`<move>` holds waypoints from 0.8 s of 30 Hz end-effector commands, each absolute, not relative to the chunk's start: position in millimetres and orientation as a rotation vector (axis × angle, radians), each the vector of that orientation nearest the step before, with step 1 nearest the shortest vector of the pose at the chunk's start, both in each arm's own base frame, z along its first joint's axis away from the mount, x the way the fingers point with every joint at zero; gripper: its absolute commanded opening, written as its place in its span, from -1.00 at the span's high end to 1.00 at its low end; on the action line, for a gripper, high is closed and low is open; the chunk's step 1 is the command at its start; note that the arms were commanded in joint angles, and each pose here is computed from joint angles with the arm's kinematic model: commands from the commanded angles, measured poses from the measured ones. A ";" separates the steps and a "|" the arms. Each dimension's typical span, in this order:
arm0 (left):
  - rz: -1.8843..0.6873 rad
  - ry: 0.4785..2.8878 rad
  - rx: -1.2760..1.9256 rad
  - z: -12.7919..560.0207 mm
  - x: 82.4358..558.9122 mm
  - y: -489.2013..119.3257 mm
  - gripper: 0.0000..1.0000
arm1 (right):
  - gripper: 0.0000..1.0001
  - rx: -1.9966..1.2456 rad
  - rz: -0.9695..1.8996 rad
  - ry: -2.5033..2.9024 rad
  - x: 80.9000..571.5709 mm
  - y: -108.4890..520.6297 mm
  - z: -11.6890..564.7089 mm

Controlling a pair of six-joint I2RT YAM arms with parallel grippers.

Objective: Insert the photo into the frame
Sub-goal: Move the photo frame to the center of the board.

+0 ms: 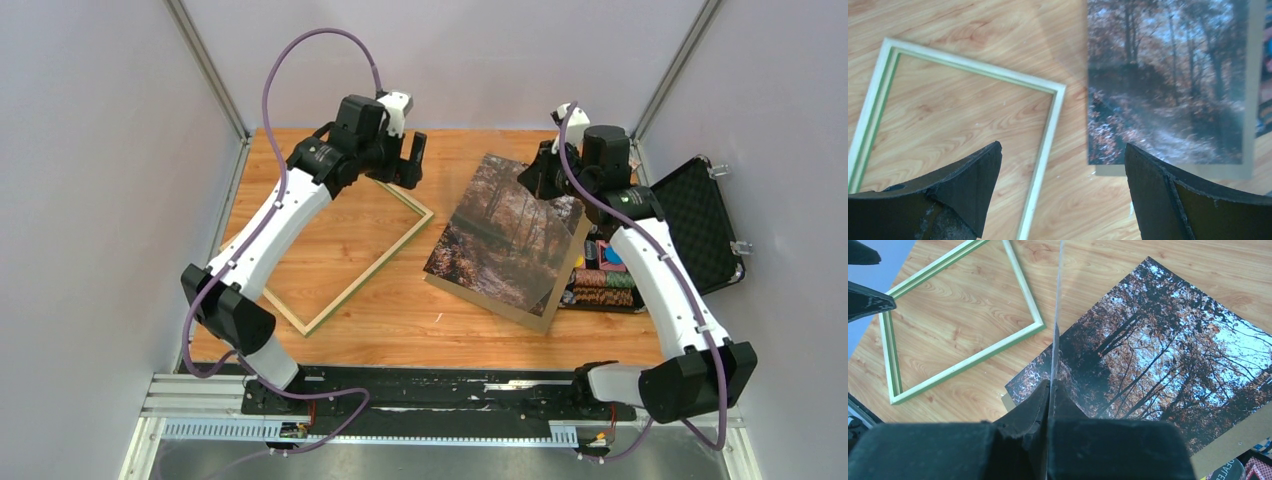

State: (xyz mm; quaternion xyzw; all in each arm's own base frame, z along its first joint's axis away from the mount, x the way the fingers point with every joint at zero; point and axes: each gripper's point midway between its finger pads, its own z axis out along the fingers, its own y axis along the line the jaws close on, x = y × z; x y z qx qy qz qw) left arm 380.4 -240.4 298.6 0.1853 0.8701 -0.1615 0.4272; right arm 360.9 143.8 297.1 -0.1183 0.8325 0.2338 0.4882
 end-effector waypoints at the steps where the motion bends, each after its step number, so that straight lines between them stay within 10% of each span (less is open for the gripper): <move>1: -0.245 2.117 0.504 303.8 382.9 -202.6 -1.00 | 1.00 -0.329 0.540 1.966 349.5 143.2 316.6; 24: -0.150 2.666 0.767 74.7 318.3 -140.3 -0.75 | 1.00 -0.318 0.528 1.951 332.0 137.0 302.7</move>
